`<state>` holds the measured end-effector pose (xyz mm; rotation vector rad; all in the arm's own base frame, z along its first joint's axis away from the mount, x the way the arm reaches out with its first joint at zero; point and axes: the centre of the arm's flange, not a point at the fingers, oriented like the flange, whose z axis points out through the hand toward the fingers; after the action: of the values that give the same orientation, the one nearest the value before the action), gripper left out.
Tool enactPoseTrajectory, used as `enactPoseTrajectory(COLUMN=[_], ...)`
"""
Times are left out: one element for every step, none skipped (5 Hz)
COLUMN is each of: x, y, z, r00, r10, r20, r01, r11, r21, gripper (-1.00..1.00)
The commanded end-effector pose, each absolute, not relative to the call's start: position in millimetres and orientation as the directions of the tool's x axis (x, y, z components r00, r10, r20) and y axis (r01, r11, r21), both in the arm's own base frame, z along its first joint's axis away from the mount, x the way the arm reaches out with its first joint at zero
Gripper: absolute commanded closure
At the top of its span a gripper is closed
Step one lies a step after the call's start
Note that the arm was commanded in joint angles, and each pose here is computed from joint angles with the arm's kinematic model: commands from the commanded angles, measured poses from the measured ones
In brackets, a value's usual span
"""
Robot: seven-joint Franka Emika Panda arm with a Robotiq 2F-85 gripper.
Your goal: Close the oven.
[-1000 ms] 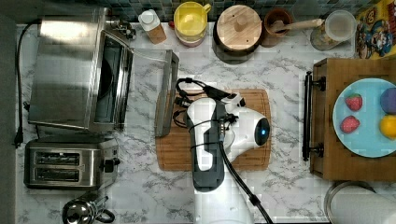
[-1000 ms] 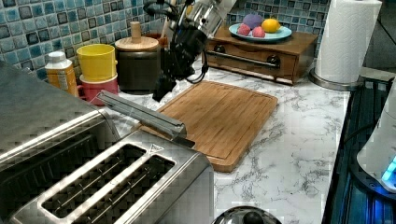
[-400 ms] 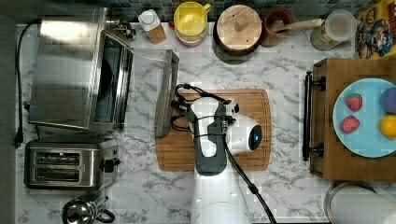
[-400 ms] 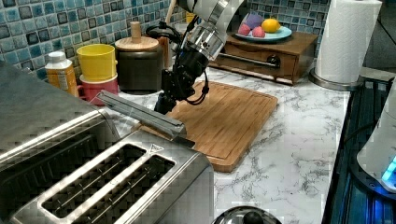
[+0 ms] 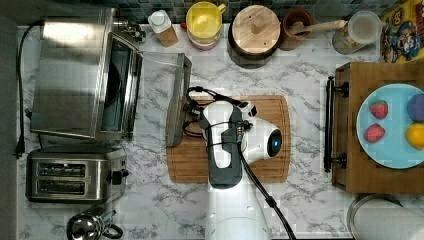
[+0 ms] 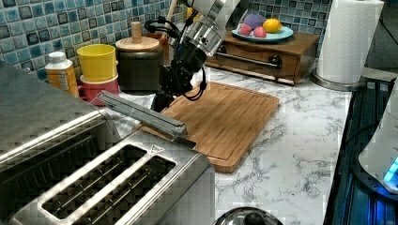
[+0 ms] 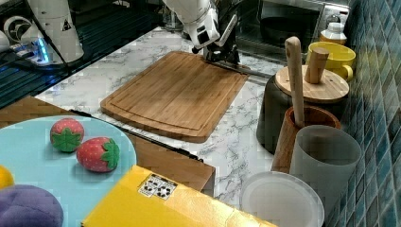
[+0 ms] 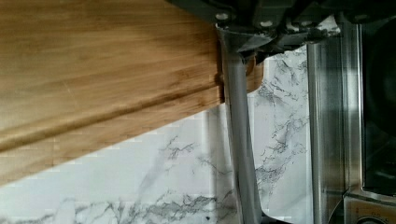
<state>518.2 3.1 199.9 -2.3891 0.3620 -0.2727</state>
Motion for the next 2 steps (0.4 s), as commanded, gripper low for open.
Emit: enactPoseTrajectory(x=[581.9, 588.3], y=[53.4, 55.6], z=[263.9, 253.5], r00=[0.933, 0.951], r10=[-0.276, -0.249], r20=[0.23, 0.183], r01=[-0.011, -0.031], r11=[-0.66, -0.666], r21=[-0.751, -0.745], gripper=[1.0, 1.0])
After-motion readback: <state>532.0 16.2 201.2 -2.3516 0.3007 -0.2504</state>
